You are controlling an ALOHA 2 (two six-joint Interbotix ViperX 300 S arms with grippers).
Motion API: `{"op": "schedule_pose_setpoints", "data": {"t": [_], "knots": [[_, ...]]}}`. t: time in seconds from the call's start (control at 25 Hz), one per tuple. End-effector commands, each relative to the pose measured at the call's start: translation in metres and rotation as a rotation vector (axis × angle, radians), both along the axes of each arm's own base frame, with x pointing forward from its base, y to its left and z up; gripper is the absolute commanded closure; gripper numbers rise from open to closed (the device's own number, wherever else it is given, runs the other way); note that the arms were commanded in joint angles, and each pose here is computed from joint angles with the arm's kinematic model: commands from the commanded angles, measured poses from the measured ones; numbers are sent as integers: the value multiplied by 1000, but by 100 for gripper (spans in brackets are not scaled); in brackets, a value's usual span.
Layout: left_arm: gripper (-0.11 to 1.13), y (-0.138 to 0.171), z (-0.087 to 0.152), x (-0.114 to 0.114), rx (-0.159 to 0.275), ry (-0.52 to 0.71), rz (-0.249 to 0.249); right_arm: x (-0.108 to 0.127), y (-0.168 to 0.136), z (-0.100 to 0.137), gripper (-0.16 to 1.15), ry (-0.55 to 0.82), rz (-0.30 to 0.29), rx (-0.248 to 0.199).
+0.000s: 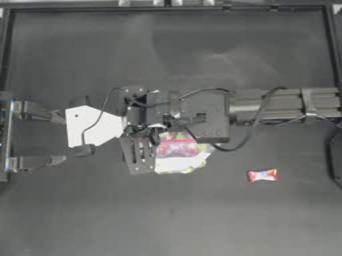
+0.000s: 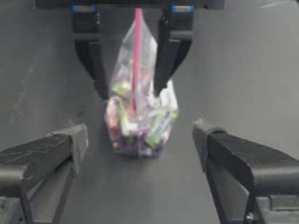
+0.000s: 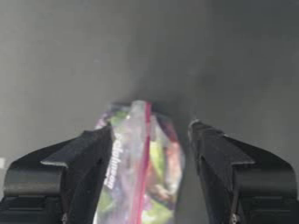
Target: Put candy in bag
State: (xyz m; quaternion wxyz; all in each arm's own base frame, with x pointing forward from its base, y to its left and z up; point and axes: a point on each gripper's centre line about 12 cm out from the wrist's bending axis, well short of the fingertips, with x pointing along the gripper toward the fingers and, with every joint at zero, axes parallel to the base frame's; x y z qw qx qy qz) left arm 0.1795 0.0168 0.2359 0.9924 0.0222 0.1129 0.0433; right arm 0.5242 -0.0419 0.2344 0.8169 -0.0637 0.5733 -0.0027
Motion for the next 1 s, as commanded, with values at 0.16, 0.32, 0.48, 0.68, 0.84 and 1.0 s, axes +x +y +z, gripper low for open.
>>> {"op": "schedule_pose_setpoints", "data": {"t": [0.16, 0.32, 0.48, 0.68, 0.84, 1.0], "knots": [[1, 0, 4, 1, -2, -16, 2, 0, 1, 16, 11, -47, 0, 9], [1, 0, 4, 1, -2, -16, 2, 0, 3, 15, 11, -46, 0, 21], [1, 0, 3, 1, -2, -16, 1, 1, 4, 13, 11, -42, 1, 30], [1, 0, 4, 1, -2, -16, 2, 2, 7, 13, 11, -44, 6, 33], [1, 0, 4, 1, -2, -14, 2, 2, 9, 13, 11, -42, 9, 34], [1, 0, 3, 1, -2, -14, 2, 3, 9, 13, 14, -44, 10, 34]]}}
